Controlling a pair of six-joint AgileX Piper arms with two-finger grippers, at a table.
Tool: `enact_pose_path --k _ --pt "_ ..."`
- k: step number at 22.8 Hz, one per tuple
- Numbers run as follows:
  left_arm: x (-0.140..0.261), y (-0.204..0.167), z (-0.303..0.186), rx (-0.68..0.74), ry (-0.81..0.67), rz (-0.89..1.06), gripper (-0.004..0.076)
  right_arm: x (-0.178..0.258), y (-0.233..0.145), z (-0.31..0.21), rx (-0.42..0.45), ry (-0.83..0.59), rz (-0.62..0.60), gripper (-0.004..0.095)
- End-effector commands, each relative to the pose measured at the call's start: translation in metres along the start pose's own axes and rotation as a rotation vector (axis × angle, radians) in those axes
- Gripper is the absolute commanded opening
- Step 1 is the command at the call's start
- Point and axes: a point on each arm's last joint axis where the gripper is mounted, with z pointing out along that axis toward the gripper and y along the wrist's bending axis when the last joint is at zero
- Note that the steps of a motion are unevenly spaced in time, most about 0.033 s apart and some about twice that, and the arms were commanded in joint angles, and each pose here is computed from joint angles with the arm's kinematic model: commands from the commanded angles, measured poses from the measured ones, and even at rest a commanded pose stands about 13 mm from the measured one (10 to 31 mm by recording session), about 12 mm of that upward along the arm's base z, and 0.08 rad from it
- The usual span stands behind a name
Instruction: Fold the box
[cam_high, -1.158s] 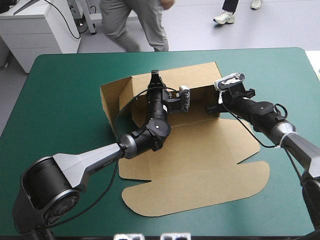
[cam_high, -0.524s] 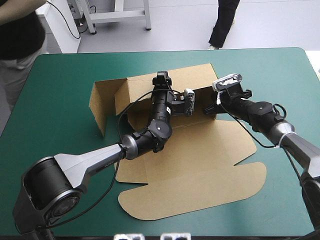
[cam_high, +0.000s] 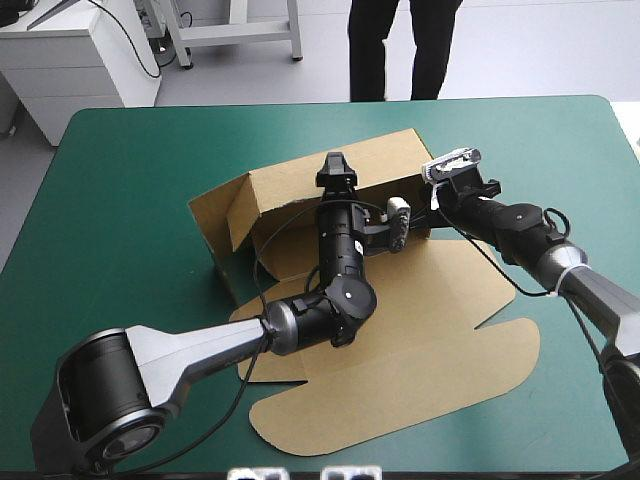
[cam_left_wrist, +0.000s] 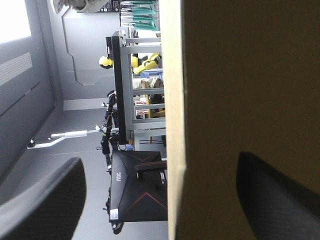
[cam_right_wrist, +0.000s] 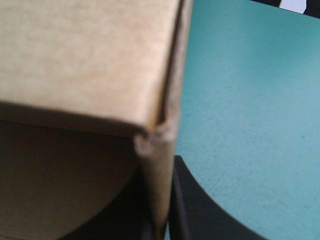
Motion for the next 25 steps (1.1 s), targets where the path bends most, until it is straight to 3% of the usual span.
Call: enact_pose_path --k 1,12,14,16,17,20,25 --pt "0.000 0.023 -0.022 -0.052 0.033 -0.081 0.0580 -0.019 -0.001 -0.013 0.010 -0.069 0.000 -0.0018" --pt "-0.021 0.009 -0.078 -0.004 0.072 -0.107 0.0442 -0.019 -0.001 -0.013 0.014 -0.070 0.005 -0.0018" --pt "-0.021 0.005 -0.080 0.038 0.080 -0.069 0.0316 -0.019 -0.001 -0.013 0.011 -0.070 0.034 -0.0018" --pt "-0.016 -0.001 -0.077 0.144 0.096 -0.016 0.0028 -0.019 -0.001 -0.013 0.011 -0.070 0.034 -0.0018" --pt "-0.014 -0.001 -0.076 0.196 0.082 -0.012 -0.0001 -0.019 -0.001 -0.013 0.011 -0.070 0.034 -0.0018" --pt "-0.001 0.014 -0.072 0.394 -0.027 -0.176 0.0000 -0.019 -0.001 -0.013 0.011 -0.070 0.034 -0.0018" --pt "0.041 0.057 -0.069 0.505 -0.075 -0.379 0.0000 -0.019 -0.001 -0.013 0.011 -0.070 0.034 -0.0018"
